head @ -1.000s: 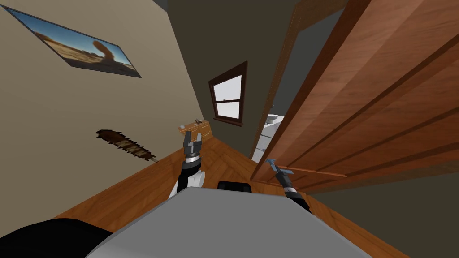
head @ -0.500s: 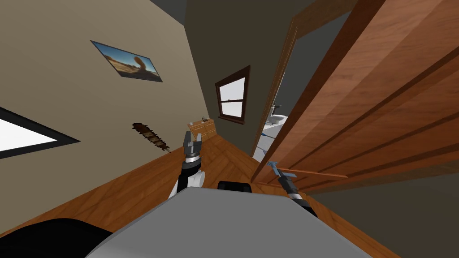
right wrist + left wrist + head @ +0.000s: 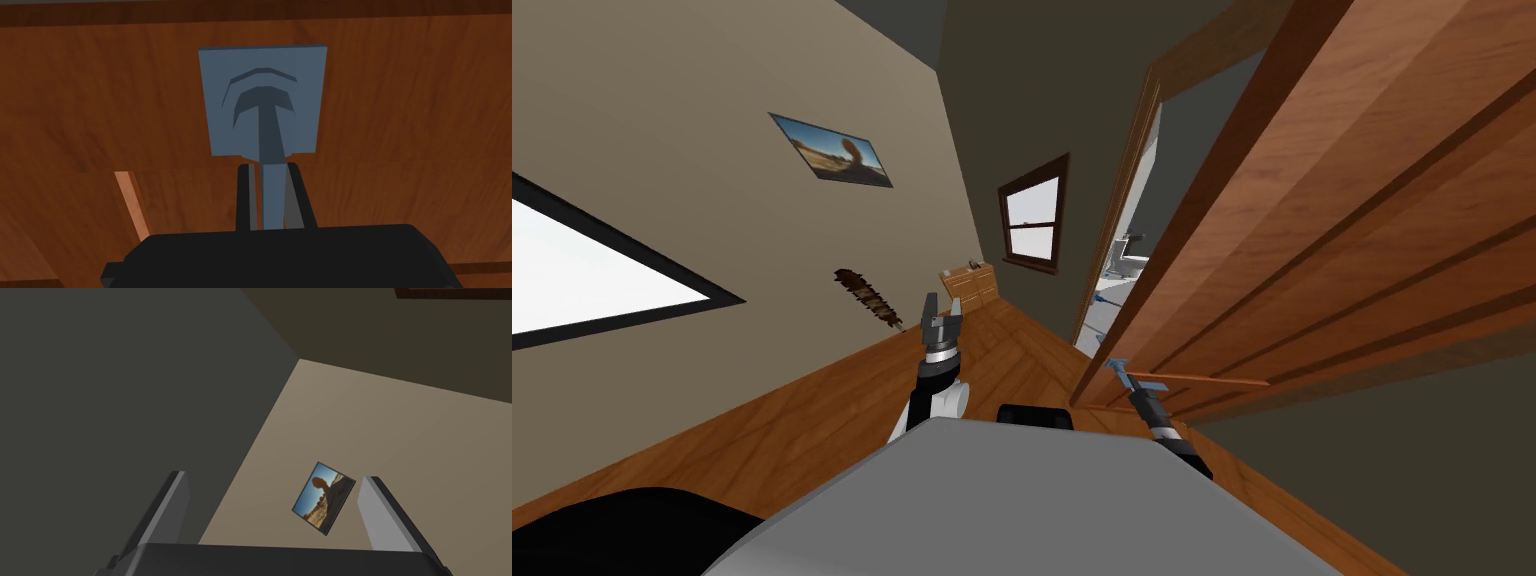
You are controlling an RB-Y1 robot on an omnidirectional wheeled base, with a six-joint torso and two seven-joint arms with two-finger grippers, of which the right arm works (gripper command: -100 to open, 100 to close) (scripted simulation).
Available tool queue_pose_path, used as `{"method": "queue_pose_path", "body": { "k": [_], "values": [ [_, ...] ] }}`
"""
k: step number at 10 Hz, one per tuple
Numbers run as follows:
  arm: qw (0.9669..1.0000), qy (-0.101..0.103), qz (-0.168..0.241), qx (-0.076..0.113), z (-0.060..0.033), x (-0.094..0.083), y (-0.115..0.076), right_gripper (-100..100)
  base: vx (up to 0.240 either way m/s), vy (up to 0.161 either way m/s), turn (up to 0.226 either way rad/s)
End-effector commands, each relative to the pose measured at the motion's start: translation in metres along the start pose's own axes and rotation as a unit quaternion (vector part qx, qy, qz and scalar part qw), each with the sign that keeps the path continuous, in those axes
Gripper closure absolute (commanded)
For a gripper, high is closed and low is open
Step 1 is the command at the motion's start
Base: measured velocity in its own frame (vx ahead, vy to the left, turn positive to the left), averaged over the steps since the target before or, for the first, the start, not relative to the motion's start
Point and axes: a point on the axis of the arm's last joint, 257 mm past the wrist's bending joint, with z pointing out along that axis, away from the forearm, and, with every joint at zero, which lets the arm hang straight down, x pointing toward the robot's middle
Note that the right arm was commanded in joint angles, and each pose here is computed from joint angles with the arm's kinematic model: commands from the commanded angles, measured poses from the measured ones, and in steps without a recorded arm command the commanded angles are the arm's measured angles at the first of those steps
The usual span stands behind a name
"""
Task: Pull the door open
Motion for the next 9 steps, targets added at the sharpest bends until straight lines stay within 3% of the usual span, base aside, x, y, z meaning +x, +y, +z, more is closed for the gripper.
{"method": "queue_pose_path", "body": {
  "k": [1, 6, 9],
  "values": [
    [1.0, 0.005, 0.002, 0.002, 0.0075, 0.01, -0.004, 100, -0.225, -0.064, 0.063],
    [0.9999, 0.016, 0.002, 0.002, 0.04, 0.033, -0.004, 100, -0.232, -0.06, 0.081],
    [0.9999, 0.016, 0.002, 0.002, 0.04, 0.033, -0.004, 100, -0.053, -0.017, 0.001]
  ]
}}
